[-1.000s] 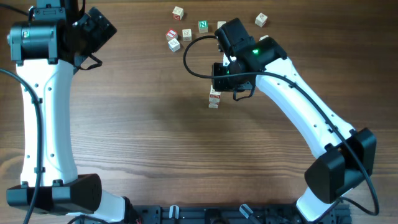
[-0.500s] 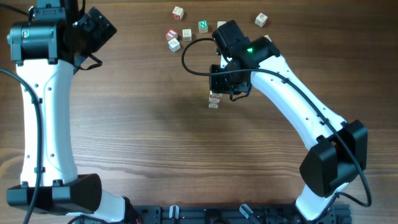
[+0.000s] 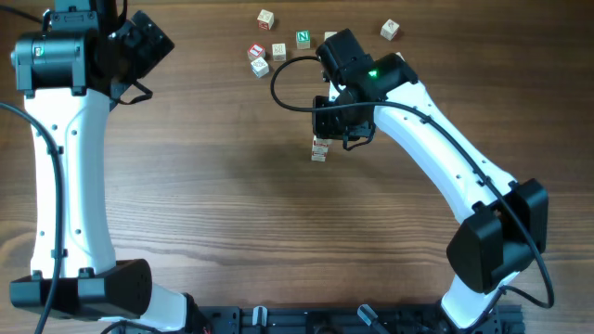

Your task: Form a tower

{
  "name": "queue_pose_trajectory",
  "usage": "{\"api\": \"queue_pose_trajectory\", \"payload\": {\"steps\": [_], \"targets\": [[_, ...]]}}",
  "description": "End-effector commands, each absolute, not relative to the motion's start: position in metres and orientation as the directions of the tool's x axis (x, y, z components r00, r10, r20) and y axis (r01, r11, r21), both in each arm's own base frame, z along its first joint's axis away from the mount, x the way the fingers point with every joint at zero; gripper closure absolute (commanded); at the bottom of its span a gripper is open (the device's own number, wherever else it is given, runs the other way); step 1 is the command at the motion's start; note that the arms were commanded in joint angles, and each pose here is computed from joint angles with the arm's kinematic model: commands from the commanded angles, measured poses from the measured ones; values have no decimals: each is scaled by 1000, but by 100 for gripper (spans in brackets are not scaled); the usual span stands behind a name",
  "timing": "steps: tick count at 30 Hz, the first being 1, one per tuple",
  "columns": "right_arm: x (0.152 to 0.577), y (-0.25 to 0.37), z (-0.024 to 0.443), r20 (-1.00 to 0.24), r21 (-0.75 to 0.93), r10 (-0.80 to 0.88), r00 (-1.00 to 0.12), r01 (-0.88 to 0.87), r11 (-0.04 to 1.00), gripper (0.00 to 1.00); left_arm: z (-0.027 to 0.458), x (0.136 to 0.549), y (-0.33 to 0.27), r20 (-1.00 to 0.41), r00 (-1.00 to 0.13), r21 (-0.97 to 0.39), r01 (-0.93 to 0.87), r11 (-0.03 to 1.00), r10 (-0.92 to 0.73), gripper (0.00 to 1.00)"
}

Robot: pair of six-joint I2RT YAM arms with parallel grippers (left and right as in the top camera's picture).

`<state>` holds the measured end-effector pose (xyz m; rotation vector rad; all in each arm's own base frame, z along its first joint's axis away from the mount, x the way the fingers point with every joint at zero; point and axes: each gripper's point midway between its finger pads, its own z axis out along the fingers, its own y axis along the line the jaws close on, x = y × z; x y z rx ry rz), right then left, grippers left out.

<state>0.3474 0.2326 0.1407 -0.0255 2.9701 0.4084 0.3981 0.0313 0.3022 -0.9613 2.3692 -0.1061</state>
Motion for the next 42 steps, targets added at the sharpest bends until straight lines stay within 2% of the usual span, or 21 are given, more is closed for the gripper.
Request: {"api": "queue_pose_trajectory", "payload": {"steps": [1,21,42], "targets": [[352,240,145,-143,293,24,-989,-19,956,81,303,398,35,-491,-572,-270,-617,739,-657,0],[361,241,145,-176,293,30,-984,-23,956,78,303,398,35,-491,-572,-270,-617,739,-657,0],[364,238,156,-192,289,24,-981,-33,957,80,303,398,35,-491,-572,-270,-617,739,-657,0]]}}
